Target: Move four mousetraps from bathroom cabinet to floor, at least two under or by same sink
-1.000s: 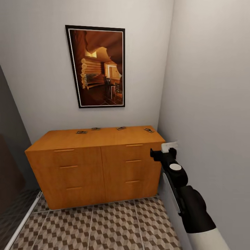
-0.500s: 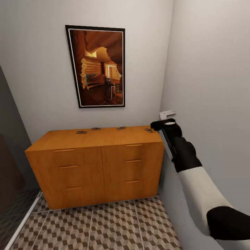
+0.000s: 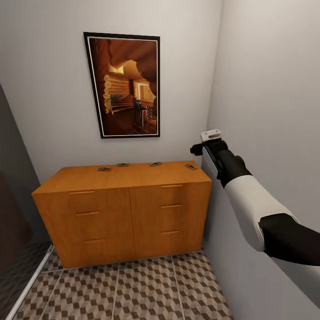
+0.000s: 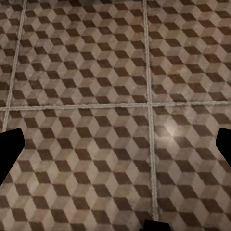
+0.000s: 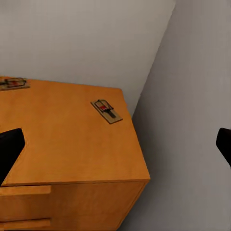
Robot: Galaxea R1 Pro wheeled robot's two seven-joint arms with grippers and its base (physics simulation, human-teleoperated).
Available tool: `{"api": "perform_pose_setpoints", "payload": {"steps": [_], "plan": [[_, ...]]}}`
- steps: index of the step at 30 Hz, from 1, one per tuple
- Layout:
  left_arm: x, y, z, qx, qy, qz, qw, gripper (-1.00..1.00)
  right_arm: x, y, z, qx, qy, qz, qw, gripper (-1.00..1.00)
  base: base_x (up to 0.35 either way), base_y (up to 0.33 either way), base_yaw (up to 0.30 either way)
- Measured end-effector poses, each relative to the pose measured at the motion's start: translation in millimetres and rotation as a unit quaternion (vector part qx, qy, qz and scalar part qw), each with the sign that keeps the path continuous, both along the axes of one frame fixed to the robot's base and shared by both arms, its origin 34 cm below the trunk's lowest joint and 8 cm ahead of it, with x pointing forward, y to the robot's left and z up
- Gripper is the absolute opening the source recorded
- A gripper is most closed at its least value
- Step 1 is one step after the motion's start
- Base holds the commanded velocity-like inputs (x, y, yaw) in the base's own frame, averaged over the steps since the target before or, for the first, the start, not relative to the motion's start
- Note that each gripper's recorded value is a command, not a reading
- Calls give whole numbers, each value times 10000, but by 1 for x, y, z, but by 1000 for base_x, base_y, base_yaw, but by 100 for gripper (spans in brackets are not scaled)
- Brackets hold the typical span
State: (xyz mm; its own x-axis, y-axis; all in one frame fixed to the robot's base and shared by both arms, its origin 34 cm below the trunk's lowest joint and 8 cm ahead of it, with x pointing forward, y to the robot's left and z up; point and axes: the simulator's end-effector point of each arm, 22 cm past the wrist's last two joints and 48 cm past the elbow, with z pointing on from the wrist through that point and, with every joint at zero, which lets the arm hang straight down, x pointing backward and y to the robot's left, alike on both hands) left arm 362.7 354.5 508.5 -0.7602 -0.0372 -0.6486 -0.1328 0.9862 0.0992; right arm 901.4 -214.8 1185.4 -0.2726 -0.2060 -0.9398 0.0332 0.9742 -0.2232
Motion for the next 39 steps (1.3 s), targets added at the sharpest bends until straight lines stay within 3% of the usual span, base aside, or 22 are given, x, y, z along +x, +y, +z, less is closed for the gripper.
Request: {"api": "perform_pose_setpoints", "payload": {"steps": [6, 9, 23, 39], "plan": [[-3, 0, -2, -6, 40, -5, 10000, 100, 2, 20, -6, 213, 129, 512, 9984, 100, 0, 0, 0], [-4, -1, -2, -10, 51, -6, 10000, 100, 2, 23, -7, 233, 138, 576, 9980, 100, 0, 0, 0], [-18, -11, -11, -91, 219, 4, 9997, 100, 2, 26, -3, 259, 102, 677, 9973, 100, 0, 0, 0], [-14, -12, -6, -85, 43, 1, 10000, 100, 1, 29, -4, 255, 108, 703, 9971, 100, 132, -46, 0]]}}
